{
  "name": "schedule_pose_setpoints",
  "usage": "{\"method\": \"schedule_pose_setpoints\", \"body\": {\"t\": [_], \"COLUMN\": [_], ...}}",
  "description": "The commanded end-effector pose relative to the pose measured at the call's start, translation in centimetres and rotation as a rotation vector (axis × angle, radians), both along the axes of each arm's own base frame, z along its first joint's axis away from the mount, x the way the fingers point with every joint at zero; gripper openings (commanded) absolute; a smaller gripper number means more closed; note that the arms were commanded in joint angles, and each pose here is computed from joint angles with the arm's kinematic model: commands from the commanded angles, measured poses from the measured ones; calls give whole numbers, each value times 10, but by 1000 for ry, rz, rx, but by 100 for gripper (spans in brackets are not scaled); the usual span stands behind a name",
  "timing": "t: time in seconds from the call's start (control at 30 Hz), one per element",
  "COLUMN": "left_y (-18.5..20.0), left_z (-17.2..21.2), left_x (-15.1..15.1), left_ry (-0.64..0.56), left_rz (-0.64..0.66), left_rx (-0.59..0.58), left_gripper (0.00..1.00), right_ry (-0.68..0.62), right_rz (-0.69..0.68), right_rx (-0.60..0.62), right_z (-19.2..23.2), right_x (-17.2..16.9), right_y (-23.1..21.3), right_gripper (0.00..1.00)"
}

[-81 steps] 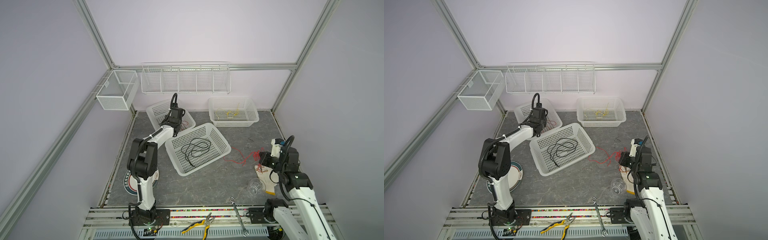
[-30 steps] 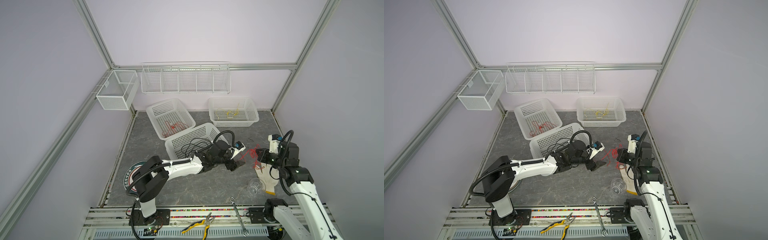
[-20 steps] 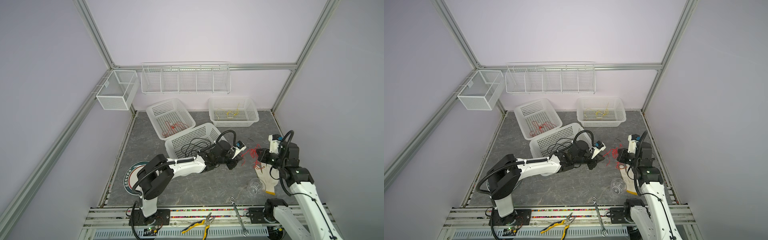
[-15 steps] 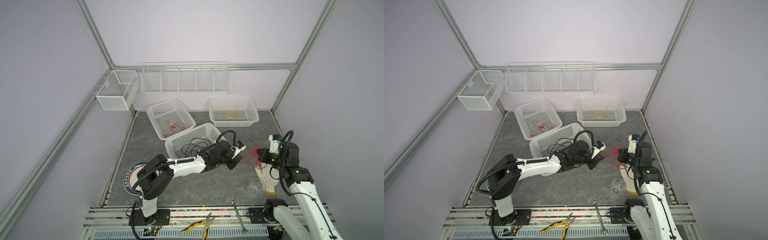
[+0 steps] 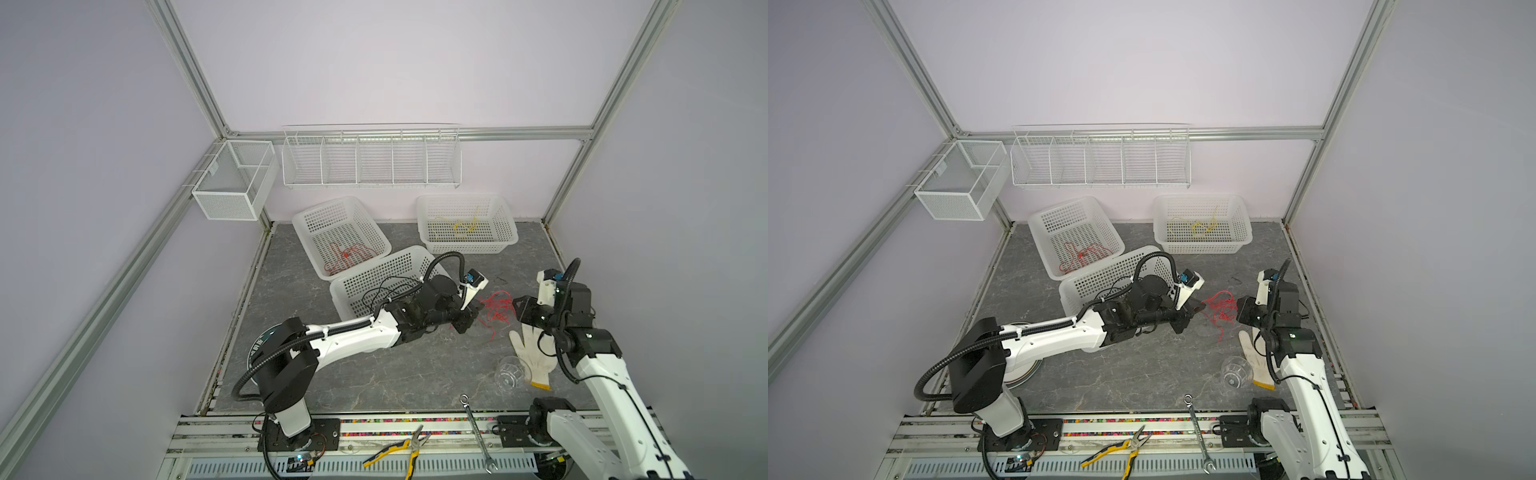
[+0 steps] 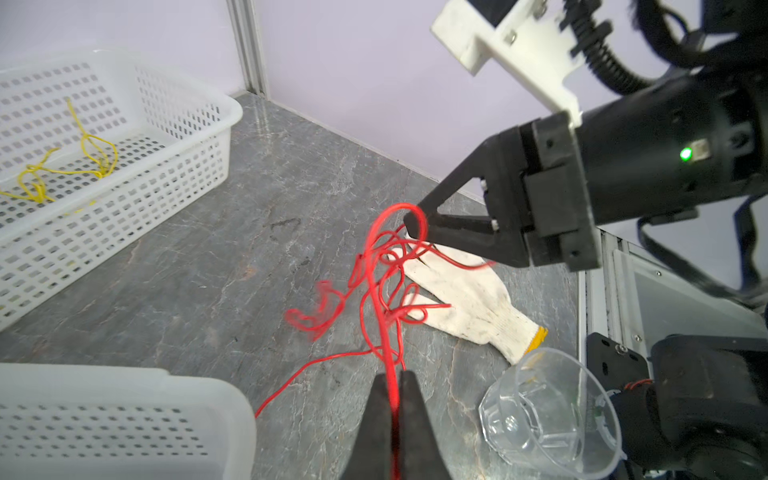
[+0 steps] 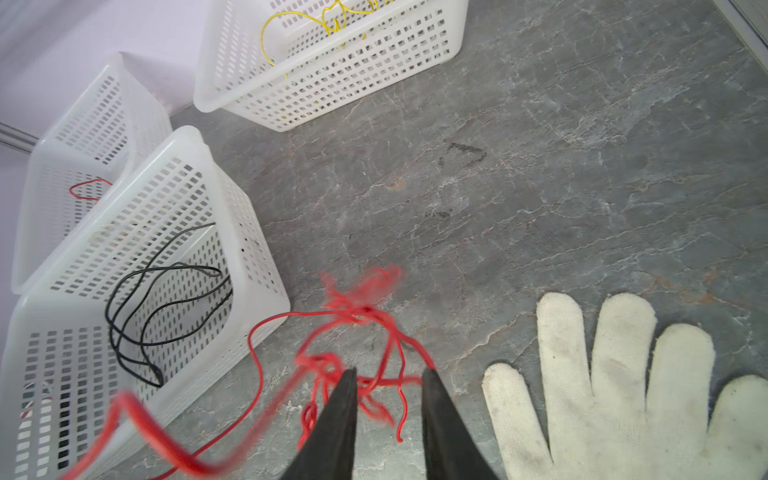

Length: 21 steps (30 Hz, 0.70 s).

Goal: Untangle the cables
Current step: 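Grasp another red strand with the left gripper next to the right gripper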

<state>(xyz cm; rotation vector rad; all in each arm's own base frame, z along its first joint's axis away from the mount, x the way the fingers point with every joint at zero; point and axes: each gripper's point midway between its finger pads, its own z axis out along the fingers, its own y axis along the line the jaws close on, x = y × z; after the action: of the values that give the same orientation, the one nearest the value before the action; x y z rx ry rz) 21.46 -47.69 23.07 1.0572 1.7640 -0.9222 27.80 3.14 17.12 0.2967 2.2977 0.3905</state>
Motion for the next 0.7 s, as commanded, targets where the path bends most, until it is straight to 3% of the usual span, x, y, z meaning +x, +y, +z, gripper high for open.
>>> {"method": "schedule_pose_setpoints", "body": {"t": [0.0,0.27,0.53,0.67], "left_y": [16,35,38,38], "left_z": [5,16,0,-9], "left_x": [1,0,9,11], "left_ry": [9,-5,19,31], "left_rz": [63,105,166,180], "left_rx": [16,12,55,70], "left_gripper": [0,0,0,0], "right_ry": [24,57,-10,-19], "right_rz": [-30,-39,102,142], "right_rx": [-18,-5,102,147], "right_z": [-13,-27,-11,-5], "right_x": [1,6,6,4], "right_y": [-5,-5,24,34], "right_gripper": [30,41,57,59]}}
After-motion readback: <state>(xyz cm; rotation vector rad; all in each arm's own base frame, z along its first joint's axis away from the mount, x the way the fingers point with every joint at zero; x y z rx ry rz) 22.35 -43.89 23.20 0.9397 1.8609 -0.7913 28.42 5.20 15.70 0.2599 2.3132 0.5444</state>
